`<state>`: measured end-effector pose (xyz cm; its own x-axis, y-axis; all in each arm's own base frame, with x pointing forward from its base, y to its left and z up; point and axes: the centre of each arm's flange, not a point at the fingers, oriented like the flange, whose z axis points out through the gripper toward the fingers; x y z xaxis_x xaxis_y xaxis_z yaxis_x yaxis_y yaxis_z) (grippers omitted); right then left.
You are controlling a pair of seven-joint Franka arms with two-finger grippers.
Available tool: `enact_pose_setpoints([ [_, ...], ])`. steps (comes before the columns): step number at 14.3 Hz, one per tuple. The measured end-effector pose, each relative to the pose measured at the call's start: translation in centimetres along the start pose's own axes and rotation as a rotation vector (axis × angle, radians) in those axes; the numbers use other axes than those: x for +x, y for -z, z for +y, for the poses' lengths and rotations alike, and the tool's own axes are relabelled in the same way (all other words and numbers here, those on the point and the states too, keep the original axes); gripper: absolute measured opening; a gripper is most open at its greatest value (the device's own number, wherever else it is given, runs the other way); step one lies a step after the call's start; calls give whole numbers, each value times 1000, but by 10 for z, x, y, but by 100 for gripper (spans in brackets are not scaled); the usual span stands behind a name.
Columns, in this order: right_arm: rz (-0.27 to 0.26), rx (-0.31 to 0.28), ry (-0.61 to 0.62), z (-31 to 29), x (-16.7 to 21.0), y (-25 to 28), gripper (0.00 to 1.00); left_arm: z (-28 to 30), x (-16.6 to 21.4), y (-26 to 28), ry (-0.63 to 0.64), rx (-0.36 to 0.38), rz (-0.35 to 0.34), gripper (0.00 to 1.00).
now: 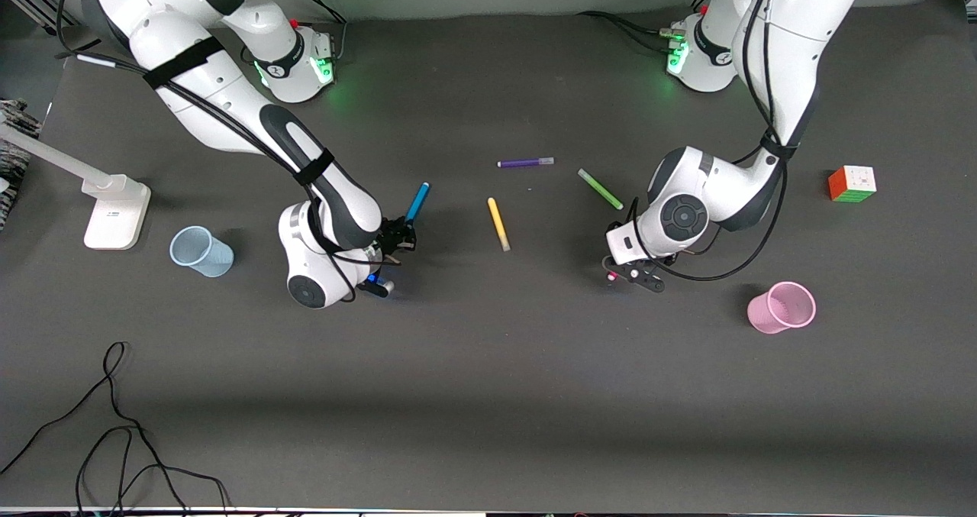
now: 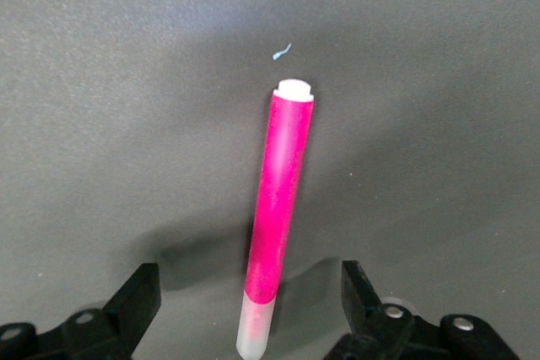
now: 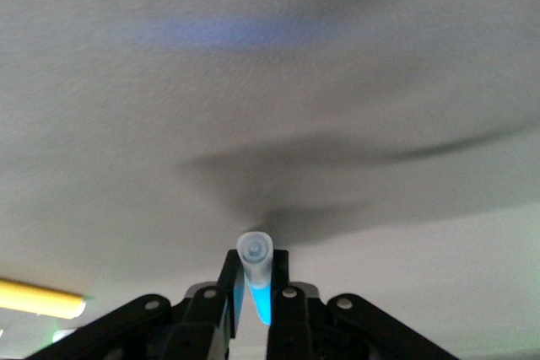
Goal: Place pink and blue markers in matching cups
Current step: 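Grasp the blue marker with the right gripper while the left gripper grasps the pink marker, then carry the blue marker over the blue cup while the left gripper carries pink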
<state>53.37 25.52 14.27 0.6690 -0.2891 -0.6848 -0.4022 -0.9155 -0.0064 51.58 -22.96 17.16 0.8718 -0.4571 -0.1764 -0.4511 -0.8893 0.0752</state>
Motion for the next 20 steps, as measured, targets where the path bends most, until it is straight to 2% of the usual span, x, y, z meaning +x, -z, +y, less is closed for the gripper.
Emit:
enact_pose_setpoints([
  [3, 0, -20, -4, 14, -18, 49, 16, 0, 0, 1, -1, 1, -4, 84],
  [4, 12, -46, -10, 26, -24, 76, 16, 0, -1, 0, -1, 1, -15, 71],
  [5, 45, -86, -15, 42, -29, 107, 16, -1, -2, 2, -1, 3, -26, 59],
  [6, 93, -124, -13, 56, -36, 137, 16, -2, -2, 4, -2, 3, -35, 50],
  [7, 154, -160, -4, 68, -48, 167, 16, -2, -2, 5, -2, 3, -42, 50],
  [8, 215, -190, 3, 76, -64, 192, 16, -3, -2, 5, -1, 3, -46, 44],
  [10, 339, -223, 27, 88, -102, 238, 16, -3, -3, 5, -1, 3, -58, 20],
  [11, 394, -237, 67, 96, -121, 260, 16, -3, -2, 7, -1, 3, -58, 16],
  [13, 490, -269, 161, 124, -155, 304, 16, -4, -2, 7, -1, 4, -58, 16],
  [15, 552, -298, 244, 160, -175, 339, 16, -4, -2, 7, -1, 4, -58, 16],
  [17, 605, -331, 322, 194, -177, 361, 16, -4, -1, 9, 0, 4, -61, 16],
  [20, 729, -366, 432, 239, -142, 357, 16, -13, 4, 42, 14, 10, -113, 16],
])
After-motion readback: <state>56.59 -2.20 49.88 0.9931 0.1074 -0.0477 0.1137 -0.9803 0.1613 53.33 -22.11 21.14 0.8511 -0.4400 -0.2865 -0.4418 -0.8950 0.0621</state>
